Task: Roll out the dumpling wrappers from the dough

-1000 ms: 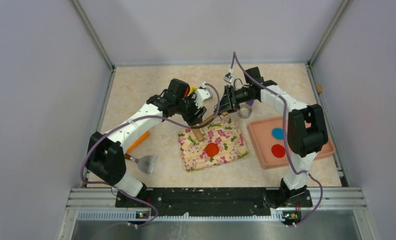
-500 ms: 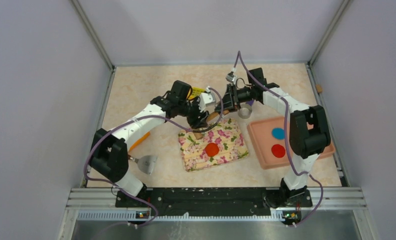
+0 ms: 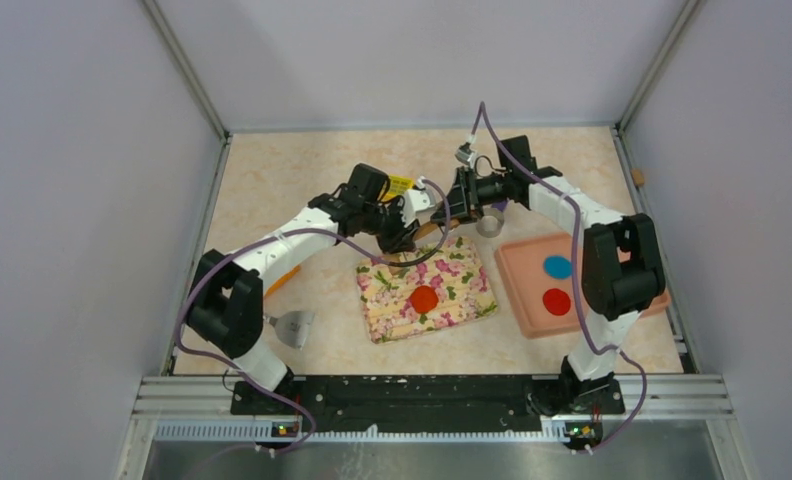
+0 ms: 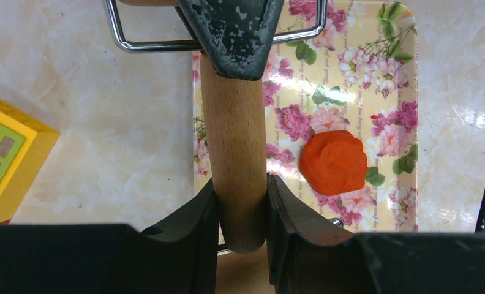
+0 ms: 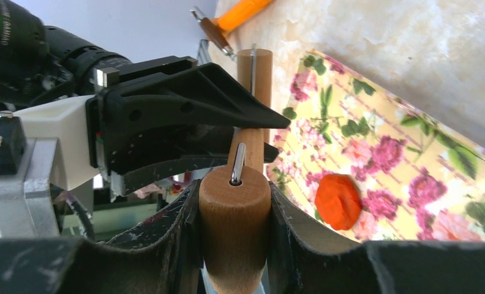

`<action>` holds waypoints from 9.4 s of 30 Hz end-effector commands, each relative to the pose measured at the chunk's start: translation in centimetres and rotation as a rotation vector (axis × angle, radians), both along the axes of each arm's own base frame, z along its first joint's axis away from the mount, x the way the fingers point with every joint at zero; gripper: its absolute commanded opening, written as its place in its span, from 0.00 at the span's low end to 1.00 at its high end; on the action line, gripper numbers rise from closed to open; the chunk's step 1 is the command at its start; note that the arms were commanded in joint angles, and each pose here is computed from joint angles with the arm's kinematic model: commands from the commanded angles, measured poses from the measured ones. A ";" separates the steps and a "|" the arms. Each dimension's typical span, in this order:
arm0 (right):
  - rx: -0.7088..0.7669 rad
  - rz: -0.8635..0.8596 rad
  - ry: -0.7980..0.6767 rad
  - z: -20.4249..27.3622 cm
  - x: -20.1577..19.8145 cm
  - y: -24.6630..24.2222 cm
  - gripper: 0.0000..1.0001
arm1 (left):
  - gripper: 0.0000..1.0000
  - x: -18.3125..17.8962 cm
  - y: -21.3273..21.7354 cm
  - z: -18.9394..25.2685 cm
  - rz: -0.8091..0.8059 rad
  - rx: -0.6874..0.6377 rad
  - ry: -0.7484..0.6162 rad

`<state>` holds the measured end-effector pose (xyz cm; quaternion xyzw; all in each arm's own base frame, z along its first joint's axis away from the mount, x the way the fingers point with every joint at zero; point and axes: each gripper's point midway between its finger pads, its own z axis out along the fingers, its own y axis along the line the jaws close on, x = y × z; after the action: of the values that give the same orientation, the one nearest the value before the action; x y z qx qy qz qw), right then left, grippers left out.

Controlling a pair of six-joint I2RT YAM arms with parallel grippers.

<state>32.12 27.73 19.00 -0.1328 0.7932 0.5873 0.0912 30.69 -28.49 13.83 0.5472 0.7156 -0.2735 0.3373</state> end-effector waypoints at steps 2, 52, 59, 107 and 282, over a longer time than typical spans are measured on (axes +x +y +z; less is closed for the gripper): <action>-0.125 -0.067 -0.146 1.2 0.8 -1.6 0.38 | 0.00 0.5 -0.7 1.8 -0.008 -0.047 -0.032; -0.233 -0.148 -0.292 1.7 0.4 -7.1 0.00 | 0.59 -0.9 6.1 0.4 0.279 0.065 0.065; -0.252 -0.266 -0.381 5.3 0.8 -11.6 0.00 | 0.50 -0.1 7.7 -6.1 0.241 0.310 0.187; -0.214 -0.120 -0.269 -0.7 -4.6 -5.0 0.00 | 0.53 0.2 13.1 -8.0 1.121 0.062 0.737; -0.631 1.088 -1.632 -6.3 -9.9 2.5 0.00 | 0.00 1.8 11.4 -10.2 1.029 -0.076 0.880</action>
<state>21.68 29.28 13.67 -0.8667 0.4144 0.0269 0.2764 31.67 -16.55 3.02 -0.0421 0.9535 -0.2787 0.1065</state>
